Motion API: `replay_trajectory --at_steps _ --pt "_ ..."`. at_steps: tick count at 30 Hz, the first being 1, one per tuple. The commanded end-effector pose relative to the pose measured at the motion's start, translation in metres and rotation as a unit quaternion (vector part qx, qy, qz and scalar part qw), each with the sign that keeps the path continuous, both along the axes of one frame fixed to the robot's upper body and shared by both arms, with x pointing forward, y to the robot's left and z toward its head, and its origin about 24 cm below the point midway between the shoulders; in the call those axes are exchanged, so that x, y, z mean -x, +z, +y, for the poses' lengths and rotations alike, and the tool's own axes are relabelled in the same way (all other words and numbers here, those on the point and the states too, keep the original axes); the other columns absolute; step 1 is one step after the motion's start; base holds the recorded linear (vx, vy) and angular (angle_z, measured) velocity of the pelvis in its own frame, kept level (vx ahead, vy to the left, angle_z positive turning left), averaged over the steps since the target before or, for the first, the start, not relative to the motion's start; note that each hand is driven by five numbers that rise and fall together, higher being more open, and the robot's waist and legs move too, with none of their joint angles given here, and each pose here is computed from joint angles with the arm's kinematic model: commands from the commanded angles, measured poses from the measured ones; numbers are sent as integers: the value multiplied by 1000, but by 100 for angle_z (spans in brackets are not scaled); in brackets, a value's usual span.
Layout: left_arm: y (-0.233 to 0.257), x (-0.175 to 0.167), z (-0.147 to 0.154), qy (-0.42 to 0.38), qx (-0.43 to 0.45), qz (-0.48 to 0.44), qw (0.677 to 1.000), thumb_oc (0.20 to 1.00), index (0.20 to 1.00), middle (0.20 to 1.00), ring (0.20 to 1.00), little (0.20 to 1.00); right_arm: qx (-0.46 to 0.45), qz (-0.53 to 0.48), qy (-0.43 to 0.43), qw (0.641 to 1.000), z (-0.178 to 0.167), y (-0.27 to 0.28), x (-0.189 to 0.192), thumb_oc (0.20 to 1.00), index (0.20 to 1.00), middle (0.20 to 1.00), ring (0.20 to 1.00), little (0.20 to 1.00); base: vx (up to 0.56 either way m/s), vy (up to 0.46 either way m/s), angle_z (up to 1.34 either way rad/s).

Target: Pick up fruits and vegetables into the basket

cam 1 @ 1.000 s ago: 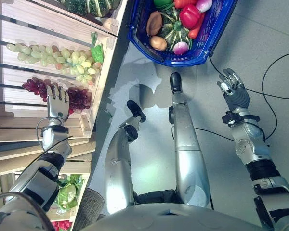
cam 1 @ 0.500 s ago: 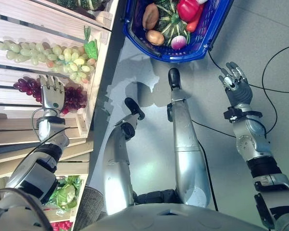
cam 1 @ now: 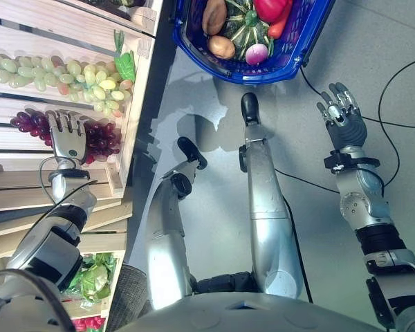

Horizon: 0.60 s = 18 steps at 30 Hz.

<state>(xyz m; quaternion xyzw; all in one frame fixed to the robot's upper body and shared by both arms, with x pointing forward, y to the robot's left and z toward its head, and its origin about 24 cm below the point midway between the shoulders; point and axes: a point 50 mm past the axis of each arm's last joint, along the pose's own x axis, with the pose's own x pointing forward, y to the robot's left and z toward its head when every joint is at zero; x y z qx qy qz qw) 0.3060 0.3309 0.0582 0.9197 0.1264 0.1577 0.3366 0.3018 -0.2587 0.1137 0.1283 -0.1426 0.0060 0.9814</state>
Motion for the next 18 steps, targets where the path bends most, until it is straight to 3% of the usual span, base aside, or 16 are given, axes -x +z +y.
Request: replay_trajectory --at_steps 1,12,17,18 --pt "-4 34 45 78 -23 23 996 1000 1000 1000 1000 1000 4 -43 2 999 -6 12 16 1000 1000 1000 1000 1000 0 0 0" --pt "-10 45 43 91 -97 47 990 1000 1000 1000 1000 1000 0 -73 -3 997 -10 26 16 1000 1000 1000 1000 1000 0 8 0" --pt "-10 45 44 106 -85 42 990 1000 1000 1000 1000 1000 1 -90 -1 996 -12 37 14 1000 1000 1000 1000 1000 1 41 0" --pt "-9 44 43 105 -86 41 990 853 853 853 853 853 2 -95 -1 995 -12 39 14 1000 1000 1000 1000 1000 0 36 -1"
